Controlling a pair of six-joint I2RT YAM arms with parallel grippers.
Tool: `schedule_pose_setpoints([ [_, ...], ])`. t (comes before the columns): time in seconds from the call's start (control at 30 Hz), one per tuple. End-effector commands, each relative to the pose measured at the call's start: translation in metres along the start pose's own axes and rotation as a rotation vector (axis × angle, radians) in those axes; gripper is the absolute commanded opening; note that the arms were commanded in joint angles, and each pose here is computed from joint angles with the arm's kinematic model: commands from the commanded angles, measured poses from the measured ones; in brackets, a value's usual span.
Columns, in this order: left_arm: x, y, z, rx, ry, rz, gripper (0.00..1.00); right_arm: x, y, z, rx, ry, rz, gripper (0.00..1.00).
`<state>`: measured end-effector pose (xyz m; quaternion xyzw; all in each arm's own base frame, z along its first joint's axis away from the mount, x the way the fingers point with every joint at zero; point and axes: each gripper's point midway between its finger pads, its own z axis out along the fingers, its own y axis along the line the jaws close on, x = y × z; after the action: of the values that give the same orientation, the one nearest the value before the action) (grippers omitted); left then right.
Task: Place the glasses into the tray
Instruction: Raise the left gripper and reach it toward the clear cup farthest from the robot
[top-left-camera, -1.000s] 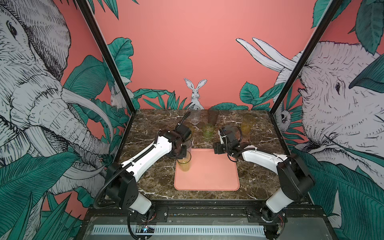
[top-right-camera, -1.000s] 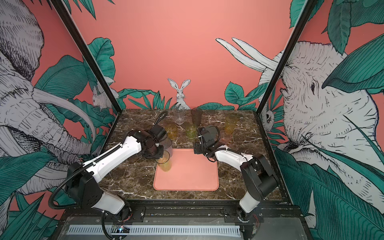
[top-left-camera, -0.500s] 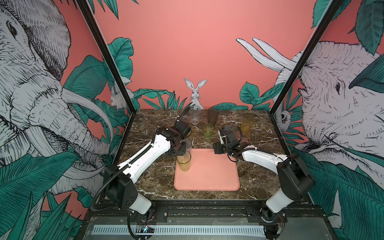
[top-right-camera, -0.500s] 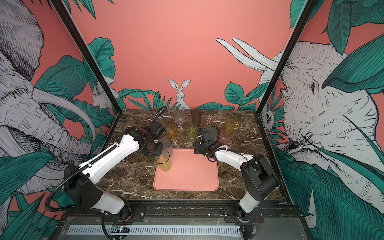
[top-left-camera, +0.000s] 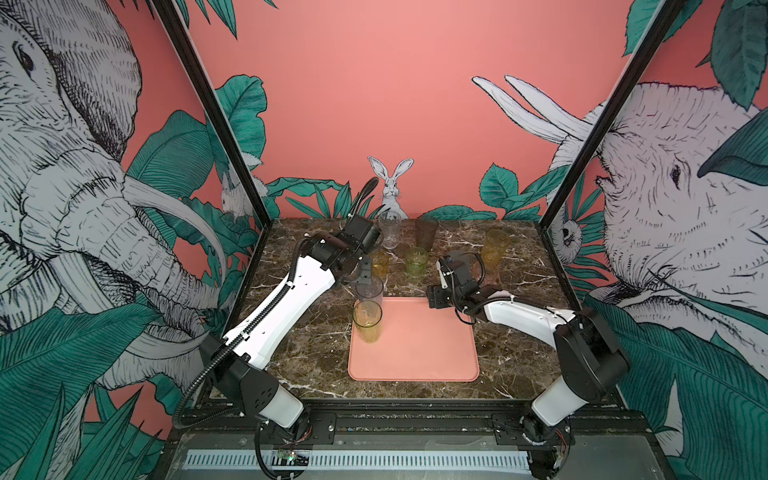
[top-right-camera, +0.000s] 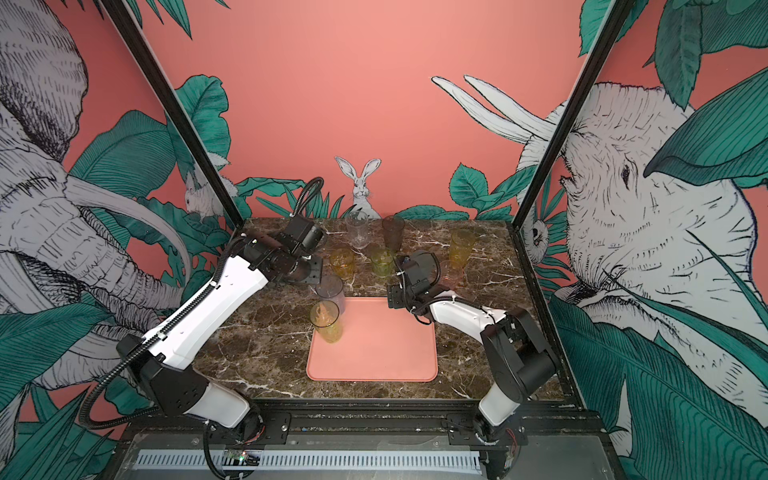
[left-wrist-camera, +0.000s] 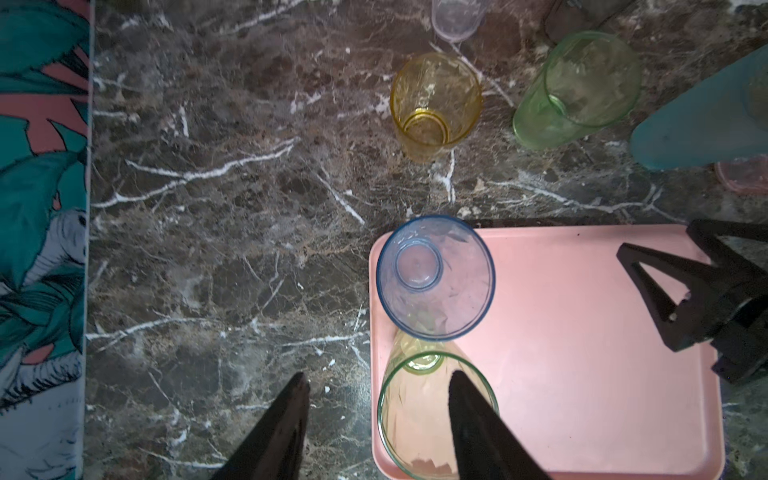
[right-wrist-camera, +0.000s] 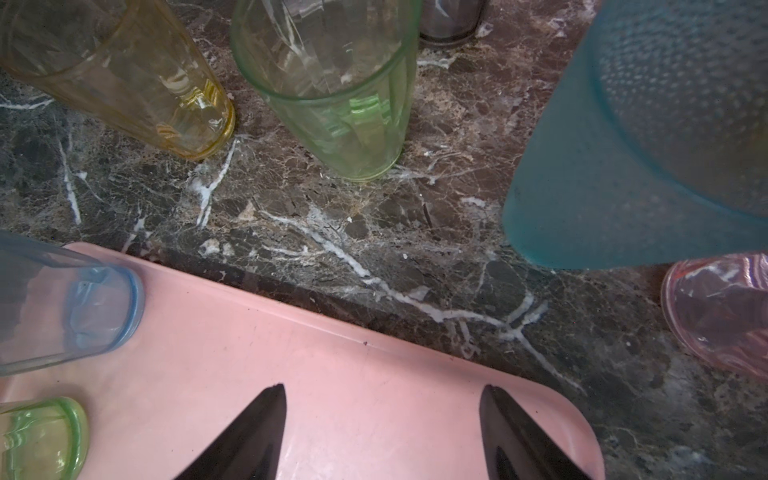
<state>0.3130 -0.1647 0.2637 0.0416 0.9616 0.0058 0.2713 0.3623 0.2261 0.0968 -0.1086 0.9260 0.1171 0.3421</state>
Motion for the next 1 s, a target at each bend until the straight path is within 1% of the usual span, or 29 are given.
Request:
schedule_pose_setpoints([
  [0.0, -0.02, 0.003, -0.002, -0.022, -0.045, 0.0, 0.59, -0.015, 0.001, -0.011, -0.016, -0.066, 0.023, 0.76],
  [0.2, -0.054, 0.001, 0.009, 0.031, -0.11, -0.057, 0.65, -0.013, 0.002, -0.01, -0.019, -0.06, 0.026, 0.76],
  [0.3, -0.067, 0.005, 0.017, 0.052, -0.131, -0.107, 0.69, -0.015, 0.0, -0.011, -0.008, -0.062, 0.023, 0.76],
  [0.53, -0.092, 0.01, 0.034, 0.09, -0.189, -0.166, 0.78, -0.017, 0.0, -0.015, -0.012, -0.075, 0.025, 0.76],
  [0.67, -0.106, 0.007, 0.042, 0.107, -0.219, -0.169, 0.91, -0.017, -0.001, -0.015, -0.009, -0.073, 0.023, 0.76],
  [0.77, -0.116, 0.004, 0.049, 0.121, -0.239, -0.169, 0.98, -0.017, -0.001, -0.016, -0.004, -0.076, 0.022, 0.76],
  [0.8, -0.119, 0.004, 0.052, 0.123, -0.244, -0.173, 0.99, -0.017, -0.001, -0.015, -0.004, -0.075, 0.022, 0.76],
  [0.97, -0.133, 0.005, 0.072, 0.129, -0.232, -0.208, 0.99, -0.018, -0.001, -0.017, -0.007, -0.082, 0.022, 0.76],
])
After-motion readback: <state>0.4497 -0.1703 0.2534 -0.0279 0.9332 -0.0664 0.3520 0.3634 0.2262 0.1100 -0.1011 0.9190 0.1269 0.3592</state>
